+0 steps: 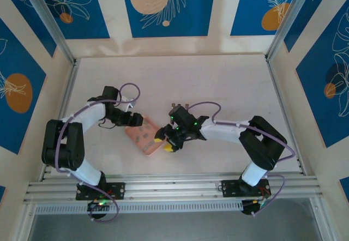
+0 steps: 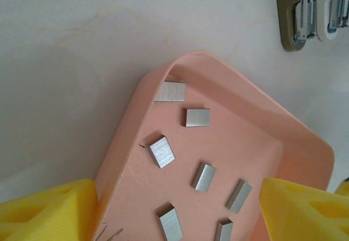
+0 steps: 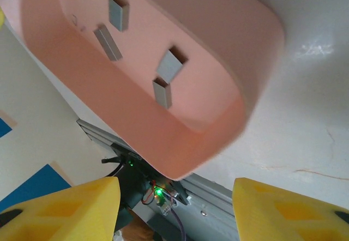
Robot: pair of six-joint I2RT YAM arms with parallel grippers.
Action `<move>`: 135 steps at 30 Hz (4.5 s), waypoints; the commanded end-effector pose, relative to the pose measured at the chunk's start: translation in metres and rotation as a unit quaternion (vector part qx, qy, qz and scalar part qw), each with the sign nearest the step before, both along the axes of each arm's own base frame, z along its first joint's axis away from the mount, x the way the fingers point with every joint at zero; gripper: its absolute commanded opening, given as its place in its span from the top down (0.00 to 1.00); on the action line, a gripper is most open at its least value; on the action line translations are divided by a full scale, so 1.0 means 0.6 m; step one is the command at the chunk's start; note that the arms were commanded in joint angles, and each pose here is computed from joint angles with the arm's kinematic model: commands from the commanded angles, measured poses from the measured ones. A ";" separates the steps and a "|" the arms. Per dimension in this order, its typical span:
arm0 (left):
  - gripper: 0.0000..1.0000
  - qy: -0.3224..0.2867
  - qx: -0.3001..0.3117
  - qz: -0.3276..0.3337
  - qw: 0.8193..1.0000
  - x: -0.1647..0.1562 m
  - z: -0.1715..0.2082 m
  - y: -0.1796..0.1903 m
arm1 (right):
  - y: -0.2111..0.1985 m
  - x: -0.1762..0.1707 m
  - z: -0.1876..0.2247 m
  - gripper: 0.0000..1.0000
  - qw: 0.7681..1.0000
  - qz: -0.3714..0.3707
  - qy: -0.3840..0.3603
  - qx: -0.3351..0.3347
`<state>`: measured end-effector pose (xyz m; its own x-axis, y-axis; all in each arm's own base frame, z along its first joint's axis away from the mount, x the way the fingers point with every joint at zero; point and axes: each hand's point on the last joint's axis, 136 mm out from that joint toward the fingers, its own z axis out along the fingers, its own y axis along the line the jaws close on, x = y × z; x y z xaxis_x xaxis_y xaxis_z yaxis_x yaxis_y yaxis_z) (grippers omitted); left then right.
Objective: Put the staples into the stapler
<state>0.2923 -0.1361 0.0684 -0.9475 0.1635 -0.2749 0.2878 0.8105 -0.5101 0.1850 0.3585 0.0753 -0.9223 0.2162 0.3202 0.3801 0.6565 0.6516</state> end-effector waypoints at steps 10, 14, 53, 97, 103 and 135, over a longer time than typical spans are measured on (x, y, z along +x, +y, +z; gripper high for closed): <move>0.22 0.023 -0.040 0.041 0.998 -0.066 0.012 -0.009 | -0.024 0.027 0.006 0.43 0.999 -0.002 -0.036 -0.036; 0.22 0.030 -0.046 0.052 0.997 -0.081 0.011 -0.013 | -0.041 0.027 0.003 0.43 0.998 -0.001 -0.039 -0.053; 0.15 -0.082 -0.041 0.275 0.957 -0.036 0.060 0.079 | 0.009 0.016 0.121 0.48 0.934 0.146 -0.216 -0.245; 0.17 -0.134 -0.068 0.391 0.908 -0.056 0.044 0.127 | 0.126 0.040 -0.023 0.52 0.921 0.275 -0.166 -0.221; 0.18 -0.132 -0.068 0.393 0.908 -0.057 0.039 0.128 | 0.104 0.043 -0.035 0.52 0.917 0.265 -0.144 -0.260; 0.32 -0.063 -0.111 0.277 0.952 -0.069 0.002 0.058 | 0.017 -0.002 -0.045 0.49 0.940 0.185 0.022 -0.286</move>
<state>0.2486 -0.0971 0.0635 -0.8221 -0.4539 -0.3438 -0.1296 0.7372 -0.6631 0.1955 0.3670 0.0545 -0.9796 -0.0053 0.2009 0.0279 0.9864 0.1622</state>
